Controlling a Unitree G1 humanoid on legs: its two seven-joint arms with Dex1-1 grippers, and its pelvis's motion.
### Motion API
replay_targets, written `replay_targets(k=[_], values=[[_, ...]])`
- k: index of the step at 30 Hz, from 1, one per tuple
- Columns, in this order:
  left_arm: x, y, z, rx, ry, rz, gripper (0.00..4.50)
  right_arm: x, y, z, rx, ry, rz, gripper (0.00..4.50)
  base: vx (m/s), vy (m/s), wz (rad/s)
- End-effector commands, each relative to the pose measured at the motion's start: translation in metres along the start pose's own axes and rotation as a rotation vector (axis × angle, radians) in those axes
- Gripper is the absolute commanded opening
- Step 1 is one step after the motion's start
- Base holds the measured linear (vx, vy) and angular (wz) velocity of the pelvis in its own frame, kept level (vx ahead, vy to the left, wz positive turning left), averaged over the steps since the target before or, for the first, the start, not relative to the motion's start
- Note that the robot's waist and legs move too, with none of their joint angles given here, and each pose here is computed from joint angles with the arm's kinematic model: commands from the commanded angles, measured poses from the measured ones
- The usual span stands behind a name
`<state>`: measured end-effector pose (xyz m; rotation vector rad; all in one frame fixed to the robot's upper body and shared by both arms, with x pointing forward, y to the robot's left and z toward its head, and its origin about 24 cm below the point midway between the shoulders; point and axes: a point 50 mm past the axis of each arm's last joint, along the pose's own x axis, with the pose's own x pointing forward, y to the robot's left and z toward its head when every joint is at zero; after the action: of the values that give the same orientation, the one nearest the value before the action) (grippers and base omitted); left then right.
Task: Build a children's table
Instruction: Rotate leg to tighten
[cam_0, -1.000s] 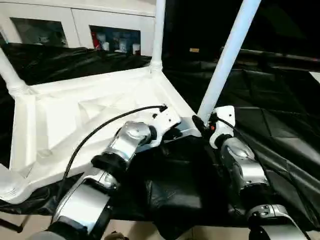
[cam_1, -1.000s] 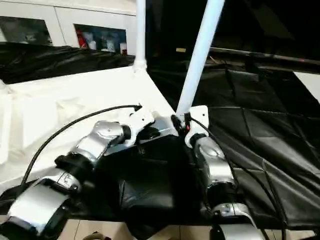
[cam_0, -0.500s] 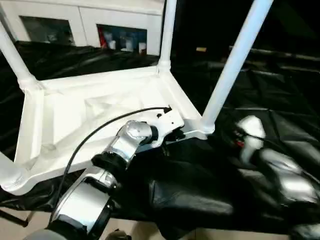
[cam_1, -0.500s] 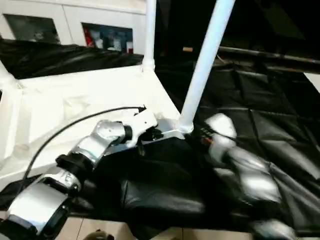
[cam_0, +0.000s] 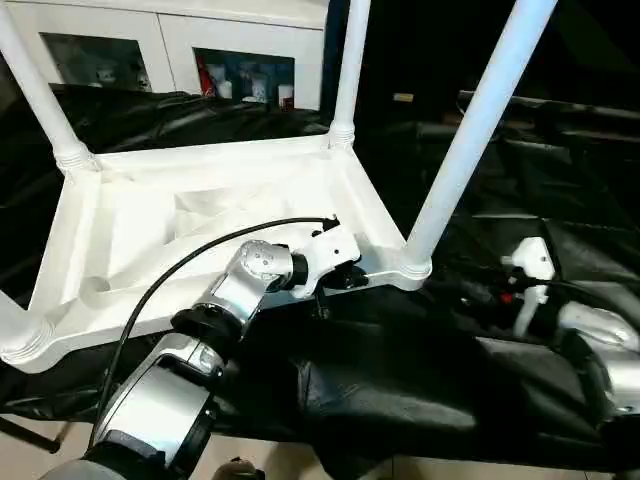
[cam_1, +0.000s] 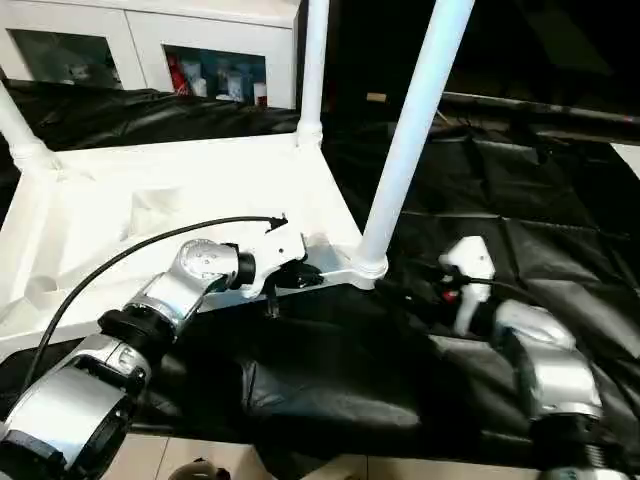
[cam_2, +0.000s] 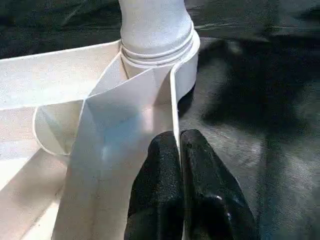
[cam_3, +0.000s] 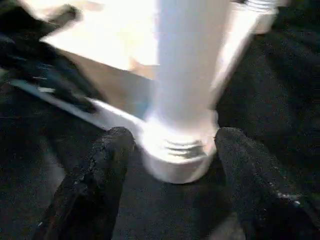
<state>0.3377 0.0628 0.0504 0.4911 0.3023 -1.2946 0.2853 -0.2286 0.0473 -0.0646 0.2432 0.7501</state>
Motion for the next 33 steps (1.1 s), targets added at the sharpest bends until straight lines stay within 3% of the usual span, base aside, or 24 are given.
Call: replay_targets(k=[1, 5, 14, 18, 26, 28, 33], values=[[0.004, -0.009, 0.003, 0.011, -0.057, -0.063, 0.00, 0.003, 0.000, 0.003, -0.019, -0.002, -0.004, 2.94, 0.000, 0.000, 0.00], [-0.003, -0.017, -0.002, 0.007, -0.059, -0.176, 0.00, 0.009, 0.010, 0.004, -0.056, 0.017, 0.079, 2.94, 0.000, 0.000, 0.00], [-0.013, -0.017, -0.007, 0.005, -0.047, -0.198, 0.00, 0.011, 0.018, 0.002, -0.051, 0.025, 0.181, 2.94, 0.000, 0.000, 0.00], [-0.017, -0.017, -0.008, 0.004, -0.045, -0.204, 0.00, 0.015, 0.018, 0.003, -0.040, 0.022, 0.203, 2.45, 0.000, 0.000, 0.00], [-0.020, -0.018, -0.011, -0.003, -0.043, -0.200, 0.00, 0.018, 0.021, 0.003, -0.024, 0.018, 0.243, 2.02, 0.000, 0.000, 0.00], [-0.021, -0.017, -0.011, -0.007, -0.043, -0.188, 0.00, 0.019, 0.023, 0.001, -0.011, 0.019, 0.244, 2.01, 0.000, 0.000, 0.00], [-0.016, -0.005, -0.014, -0.044, 0.012, -0.018, 0.00, 0.031, 0.029, -0.019, 0.077, 0.056, 0.111, 1.99, 0.000, 0.000, 0.00]])
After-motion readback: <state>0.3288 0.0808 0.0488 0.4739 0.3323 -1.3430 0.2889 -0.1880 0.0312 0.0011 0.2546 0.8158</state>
